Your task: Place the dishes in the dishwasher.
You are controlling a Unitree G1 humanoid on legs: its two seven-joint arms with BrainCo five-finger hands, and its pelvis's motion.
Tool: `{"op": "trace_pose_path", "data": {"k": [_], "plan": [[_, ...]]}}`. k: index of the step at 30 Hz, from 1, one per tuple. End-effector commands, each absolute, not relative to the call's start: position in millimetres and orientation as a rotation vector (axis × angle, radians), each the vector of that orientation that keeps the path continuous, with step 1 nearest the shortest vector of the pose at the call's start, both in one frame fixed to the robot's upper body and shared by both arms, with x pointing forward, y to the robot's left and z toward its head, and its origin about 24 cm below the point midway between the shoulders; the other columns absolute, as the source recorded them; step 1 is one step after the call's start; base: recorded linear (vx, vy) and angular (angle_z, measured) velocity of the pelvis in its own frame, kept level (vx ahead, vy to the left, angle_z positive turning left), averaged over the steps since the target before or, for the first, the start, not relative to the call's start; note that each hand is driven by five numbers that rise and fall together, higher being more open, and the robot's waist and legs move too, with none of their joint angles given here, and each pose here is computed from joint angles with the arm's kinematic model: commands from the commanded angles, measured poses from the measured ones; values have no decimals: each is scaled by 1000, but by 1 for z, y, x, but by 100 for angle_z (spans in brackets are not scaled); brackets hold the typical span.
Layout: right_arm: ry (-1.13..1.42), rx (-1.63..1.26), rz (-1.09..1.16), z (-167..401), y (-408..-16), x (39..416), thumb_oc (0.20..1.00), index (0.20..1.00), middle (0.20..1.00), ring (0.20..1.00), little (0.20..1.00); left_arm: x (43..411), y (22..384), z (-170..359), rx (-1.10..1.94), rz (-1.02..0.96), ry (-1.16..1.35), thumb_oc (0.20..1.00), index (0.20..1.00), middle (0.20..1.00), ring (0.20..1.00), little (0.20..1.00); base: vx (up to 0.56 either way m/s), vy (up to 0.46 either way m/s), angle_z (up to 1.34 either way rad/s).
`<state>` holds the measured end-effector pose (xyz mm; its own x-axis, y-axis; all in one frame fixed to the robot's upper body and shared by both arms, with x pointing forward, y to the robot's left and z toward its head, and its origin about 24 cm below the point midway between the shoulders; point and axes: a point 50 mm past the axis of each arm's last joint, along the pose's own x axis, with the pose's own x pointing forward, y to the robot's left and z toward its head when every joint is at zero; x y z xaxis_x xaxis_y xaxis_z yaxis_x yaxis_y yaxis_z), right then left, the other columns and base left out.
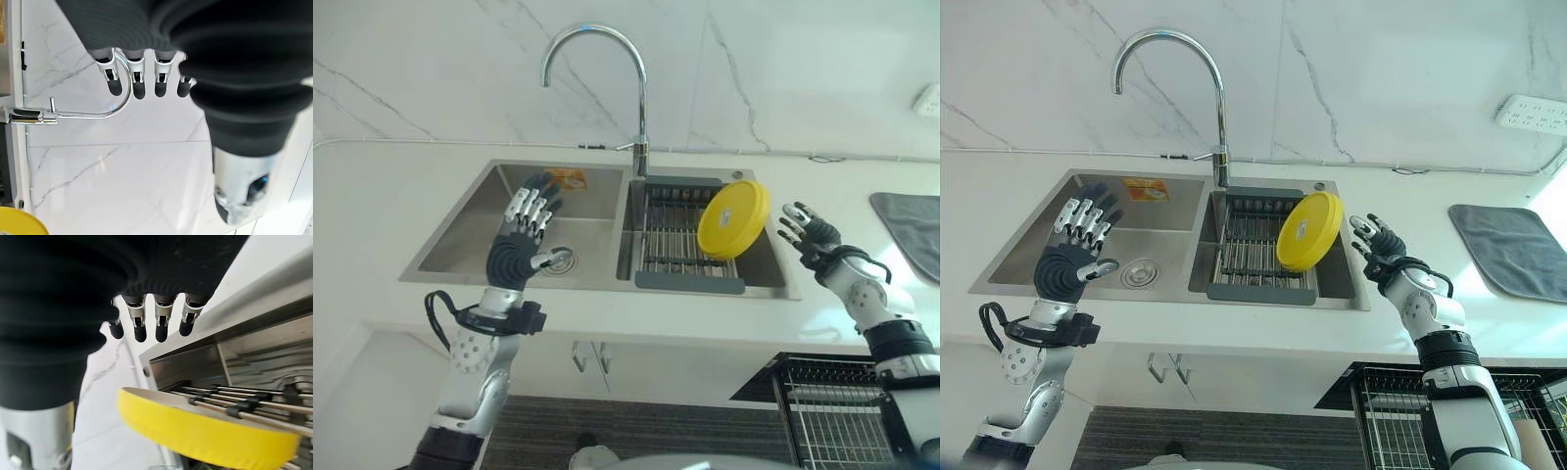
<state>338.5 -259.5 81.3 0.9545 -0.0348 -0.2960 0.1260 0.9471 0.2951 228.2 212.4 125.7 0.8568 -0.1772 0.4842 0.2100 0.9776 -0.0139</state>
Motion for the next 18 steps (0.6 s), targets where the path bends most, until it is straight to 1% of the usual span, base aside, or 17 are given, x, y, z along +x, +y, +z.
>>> {"op": "trace_pose_path", "data": {"k": [1,18], "plan": [[123,305,-44,137,-263,359,1000,1000,1000,1000,1000,233,200,160,-58,-287,-648,1000,1000,1000,1000,1000,0,0,0],[157,270,2,137,-254,365,1000,1000,1000,1000,1000,235,199,160,-48,-293,-638,1000,1000,1000,1000,1000,2,3,3]]}}
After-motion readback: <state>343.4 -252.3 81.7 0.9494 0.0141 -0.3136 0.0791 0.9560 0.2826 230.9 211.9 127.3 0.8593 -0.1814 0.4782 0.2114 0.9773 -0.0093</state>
